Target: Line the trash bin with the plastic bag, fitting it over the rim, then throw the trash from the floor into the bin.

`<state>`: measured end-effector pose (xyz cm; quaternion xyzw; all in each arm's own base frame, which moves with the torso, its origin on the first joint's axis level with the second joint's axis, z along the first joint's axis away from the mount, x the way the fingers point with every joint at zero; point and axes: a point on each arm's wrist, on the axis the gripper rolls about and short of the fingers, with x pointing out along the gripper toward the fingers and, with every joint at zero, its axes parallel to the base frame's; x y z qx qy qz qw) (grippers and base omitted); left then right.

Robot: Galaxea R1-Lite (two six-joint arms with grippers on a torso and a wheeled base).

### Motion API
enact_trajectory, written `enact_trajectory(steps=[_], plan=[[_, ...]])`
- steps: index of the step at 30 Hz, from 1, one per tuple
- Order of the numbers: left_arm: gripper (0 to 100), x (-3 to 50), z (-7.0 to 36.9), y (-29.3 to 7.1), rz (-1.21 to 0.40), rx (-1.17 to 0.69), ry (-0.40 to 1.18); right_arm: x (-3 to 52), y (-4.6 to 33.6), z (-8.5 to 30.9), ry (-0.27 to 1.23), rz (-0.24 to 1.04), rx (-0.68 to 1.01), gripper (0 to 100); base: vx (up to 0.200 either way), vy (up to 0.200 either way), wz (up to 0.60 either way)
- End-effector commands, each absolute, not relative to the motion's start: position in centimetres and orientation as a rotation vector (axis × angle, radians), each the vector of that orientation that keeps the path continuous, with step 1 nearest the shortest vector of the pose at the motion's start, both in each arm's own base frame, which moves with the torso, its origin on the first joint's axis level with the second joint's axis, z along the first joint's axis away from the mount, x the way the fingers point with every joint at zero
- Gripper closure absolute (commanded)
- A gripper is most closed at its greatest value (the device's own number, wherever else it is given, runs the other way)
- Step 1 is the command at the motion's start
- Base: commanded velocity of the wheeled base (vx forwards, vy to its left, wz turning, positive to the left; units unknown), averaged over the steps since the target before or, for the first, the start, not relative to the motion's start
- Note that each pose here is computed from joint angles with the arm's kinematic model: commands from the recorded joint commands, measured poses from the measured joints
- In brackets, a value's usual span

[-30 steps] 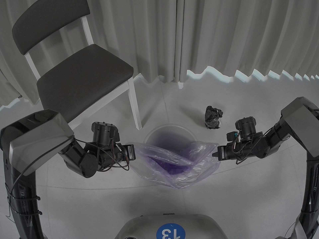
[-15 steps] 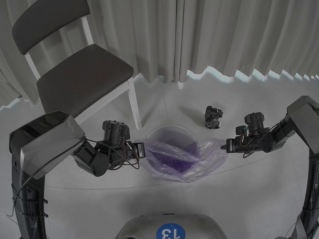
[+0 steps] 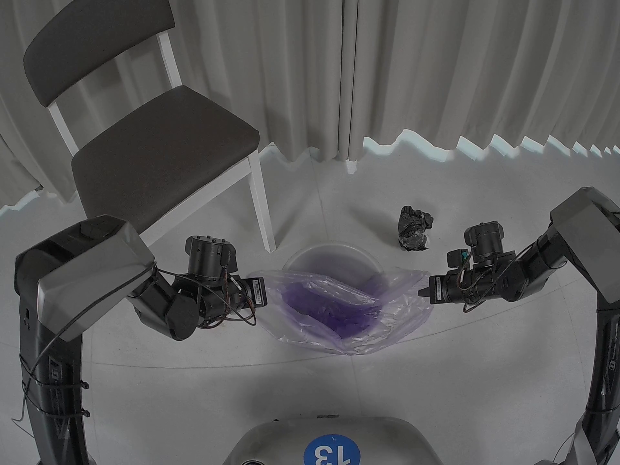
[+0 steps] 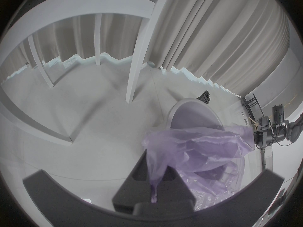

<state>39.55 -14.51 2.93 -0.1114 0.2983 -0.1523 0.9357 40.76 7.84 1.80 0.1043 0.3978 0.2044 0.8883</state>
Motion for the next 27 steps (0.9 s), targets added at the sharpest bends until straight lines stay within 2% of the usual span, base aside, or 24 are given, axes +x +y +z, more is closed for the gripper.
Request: enact_trajectory(steps=[1, 3, 4, 15, 22, 27], plan=[[100, 40.1, 2.8, -14.0, -0.298, -0.234, 0.602, 40.6, 8.5, 2.0, 0.822, 0.439, 0.207, 100, 0.0, 0.0, 0.0], [100, 40.1, 2.9, -14.2, -0.3, -0.233, 0.598, 40.8, 8.5, 2.3, 0.812, 0.44, 0.207, 100, 0.0, 0.0, 0.0], [100, 40.1, 3.0, -14.2, -0.302, -0.235, 0.594, 40.8, 8.6, 2.3, 0.811, 0.441, 0.207, 0, 0.0, 0.0, 0.0], [100, 40.4, 4.3, -16.3, -0.332, -0.233, 0.542, 39.3, 6.3, 3.6, 0.812, 0.397, 0.221, 0, 0.0, 0.0, 0.0], [100, 40.4, 3.9, -16.2, -0.313, -0.233, 0.55, 36.5, 6.2, 8.7, 0.717, 0.416, 0.214, 0, 0.0, 0.0, 0.0], [100, 40.3, 4.1, -16.0, -0.305, -0.235, 0.545, 34.9, 7.8, 13.7, 0.605, 0.487, 0.196, 0, 0.0, 0.0, 0.0]])
